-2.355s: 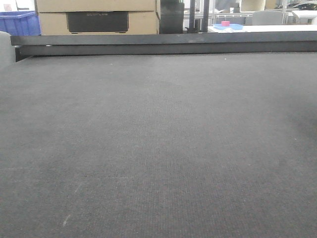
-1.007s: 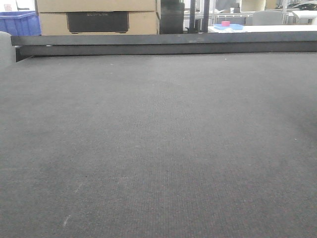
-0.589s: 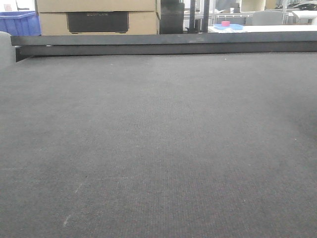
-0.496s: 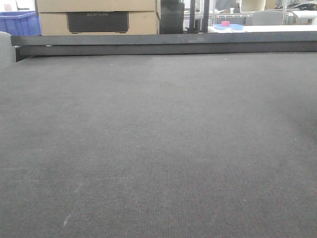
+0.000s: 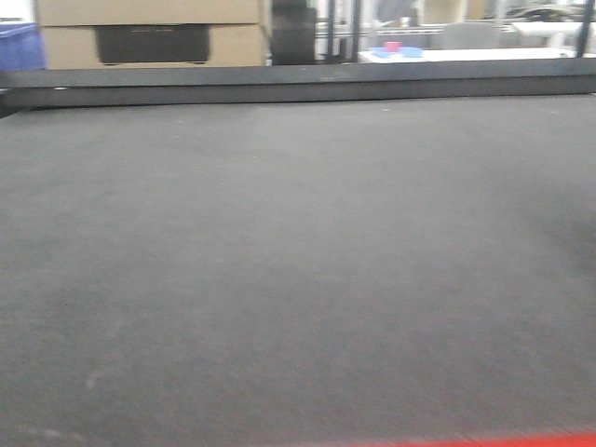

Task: Place valve from conveyor to right shelf box
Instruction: 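Drive the base to the shelf rack while holding both valves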

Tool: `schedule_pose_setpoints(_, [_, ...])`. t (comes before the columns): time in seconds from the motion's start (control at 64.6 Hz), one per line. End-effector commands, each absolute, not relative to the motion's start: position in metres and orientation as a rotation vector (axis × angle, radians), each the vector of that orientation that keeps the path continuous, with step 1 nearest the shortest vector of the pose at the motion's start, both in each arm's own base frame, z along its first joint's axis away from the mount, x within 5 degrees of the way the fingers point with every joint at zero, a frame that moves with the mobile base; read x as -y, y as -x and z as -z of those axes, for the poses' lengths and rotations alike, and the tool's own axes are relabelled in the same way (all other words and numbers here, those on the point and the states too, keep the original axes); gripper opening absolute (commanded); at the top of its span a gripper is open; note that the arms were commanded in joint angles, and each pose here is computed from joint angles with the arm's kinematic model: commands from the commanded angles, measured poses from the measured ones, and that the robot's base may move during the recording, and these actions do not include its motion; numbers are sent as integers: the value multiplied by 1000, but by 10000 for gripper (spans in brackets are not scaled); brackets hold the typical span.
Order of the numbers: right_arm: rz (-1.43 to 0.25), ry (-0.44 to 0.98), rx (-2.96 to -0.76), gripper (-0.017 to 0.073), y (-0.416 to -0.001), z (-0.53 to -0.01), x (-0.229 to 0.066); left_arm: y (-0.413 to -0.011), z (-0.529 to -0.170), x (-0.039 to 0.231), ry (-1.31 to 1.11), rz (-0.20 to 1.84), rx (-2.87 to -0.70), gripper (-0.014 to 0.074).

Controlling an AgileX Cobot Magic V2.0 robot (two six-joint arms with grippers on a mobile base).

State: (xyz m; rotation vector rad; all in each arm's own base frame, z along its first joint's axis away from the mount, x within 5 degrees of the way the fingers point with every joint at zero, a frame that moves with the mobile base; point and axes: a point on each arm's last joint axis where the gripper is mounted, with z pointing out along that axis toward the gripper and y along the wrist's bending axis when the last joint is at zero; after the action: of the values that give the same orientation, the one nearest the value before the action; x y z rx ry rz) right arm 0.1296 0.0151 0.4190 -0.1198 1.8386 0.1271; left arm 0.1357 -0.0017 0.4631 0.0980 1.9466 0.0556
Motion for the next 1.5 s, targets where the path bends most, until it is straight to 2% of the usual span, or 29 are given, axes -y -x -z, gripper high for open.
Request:
schedule_pose_setpoints(0.0, [-109,108,-1744,-153,-128,-430,-13,-134,-470,3,-93,-44,-1877,-111])
schedule_pose_setpoints(1.487, [-109,108,-1744,-153,-128,-430,-13,-130,-474,3,-91,-44,-1847,-111])
